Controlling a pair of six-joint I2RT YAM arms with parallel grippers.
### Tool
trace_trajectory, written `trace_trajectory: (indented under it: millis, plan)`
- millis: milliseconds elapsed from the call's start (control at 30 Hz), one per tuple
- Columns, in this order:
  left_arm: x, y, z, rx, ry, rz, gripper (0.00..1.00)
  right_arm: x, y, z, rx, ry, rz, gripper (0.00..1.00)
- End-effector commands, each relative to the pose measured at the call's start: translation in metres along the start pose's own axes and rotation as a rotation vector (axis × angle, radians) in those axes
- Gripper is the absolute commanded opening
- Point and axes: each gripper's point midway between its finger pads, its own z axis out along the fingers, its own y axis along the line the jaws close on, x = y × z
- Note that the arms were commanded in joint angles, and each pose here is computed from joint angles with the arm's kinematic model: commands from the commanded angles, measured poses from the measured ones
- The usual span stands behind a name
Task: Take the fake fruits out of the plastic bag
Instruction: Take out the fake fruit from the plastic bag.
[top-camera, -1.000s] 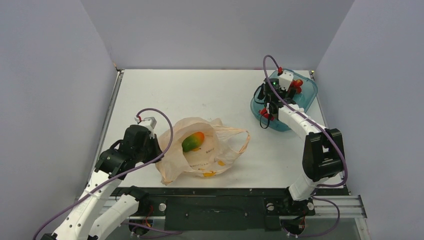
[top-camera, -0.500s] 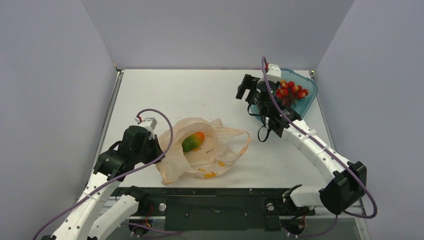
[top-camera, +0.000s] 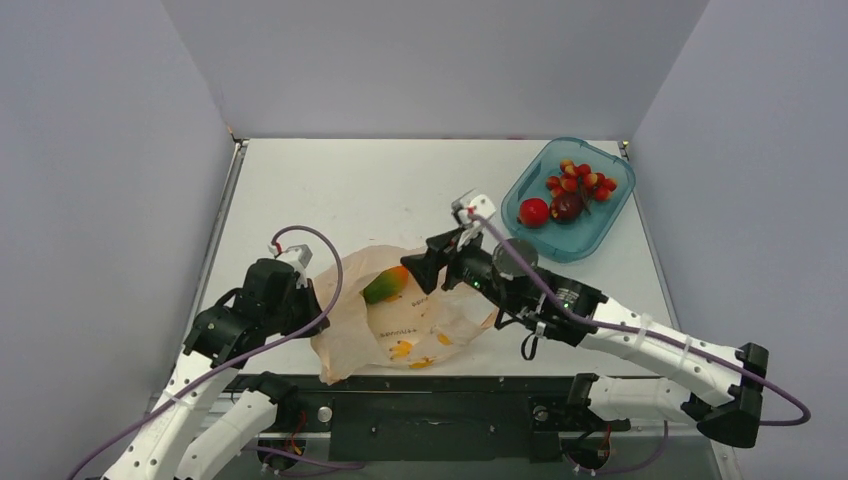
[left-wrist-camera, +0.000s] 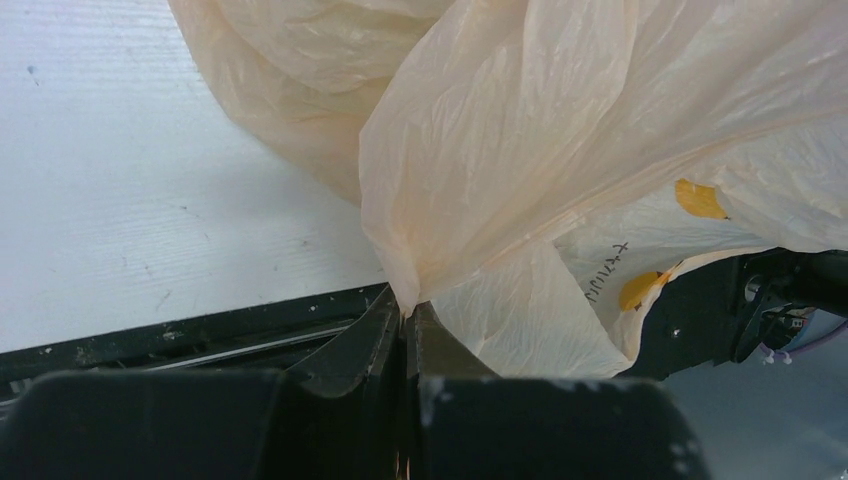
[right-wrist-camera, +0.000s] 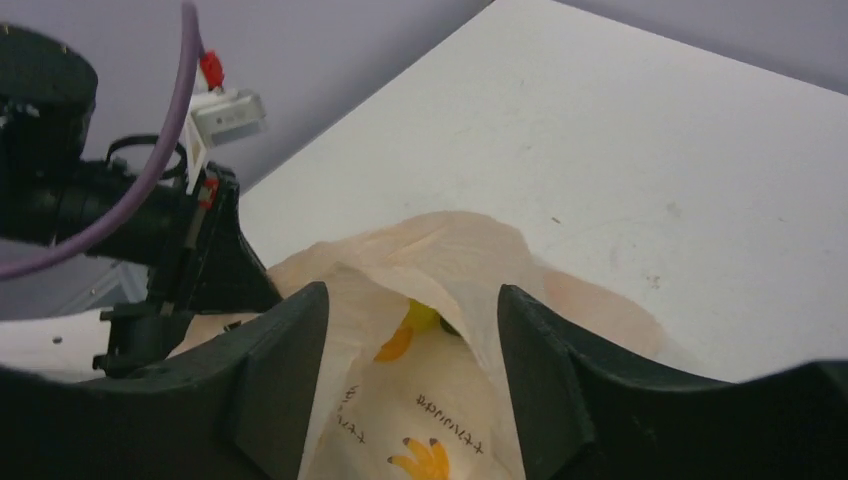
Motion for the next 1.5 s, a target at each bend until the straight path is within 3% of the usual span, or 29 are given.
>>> trace_trajectory:
  millis: [0, 133, 300, 400, 600, 733, 1133, 1467]
  plan:
    - [0.012, 0.005, -0.004, -0.008, 0.015, -0.036, 0.0, 0.059, 0.038, 0.008, -0.089, 0.083, -0.121, 0.54]
    - [0.019, 0.007, -0.002, -0.013, 0.035, -0.046, 0.0, 0.116, 0.038, 0.025, -0.027, 0.158, -0.214, 0.46]
    - [0.019, 0.006, 0.001, -0.007, 0.035, -0.06, 0.0, 0.149, 0.029, 0.045, 0.045, 0.165, -0.194, 0.33]
    - [0.015, 0.0, 0.003, 0.018, 0.021, -0.072, 0.0, 0.173, 0.025, 0.052, 0.056, 0.183, -0.152, 0.33]
    - [0.009, -0.009, 0.008, 0.061, 0.005, -0.093, 0.0, 0.185, -0.008, 0.078, 0.237, 0.167, 0.0, 0.35]
    - [0.005, -0.014, 0.01, 0.078, 0.002, -0.095, 0.0, 0.188, -0.021, 0.095, 0.324, 0.143, 0.09, 0.41]
    - [-0.002, -0.022, 0.012, 0.098, 0.009, -0.086, 0.0, 0.204, -0.051, 0.139, 0.483, 0.132, 0.266, 0.79]
    - [0.003, -0.028, 0.016, 0.118, 0.033, -0.089, 0.0, 0.234, -0.06, 0.196, 0.515, 0.124, 0.266, 0.88]
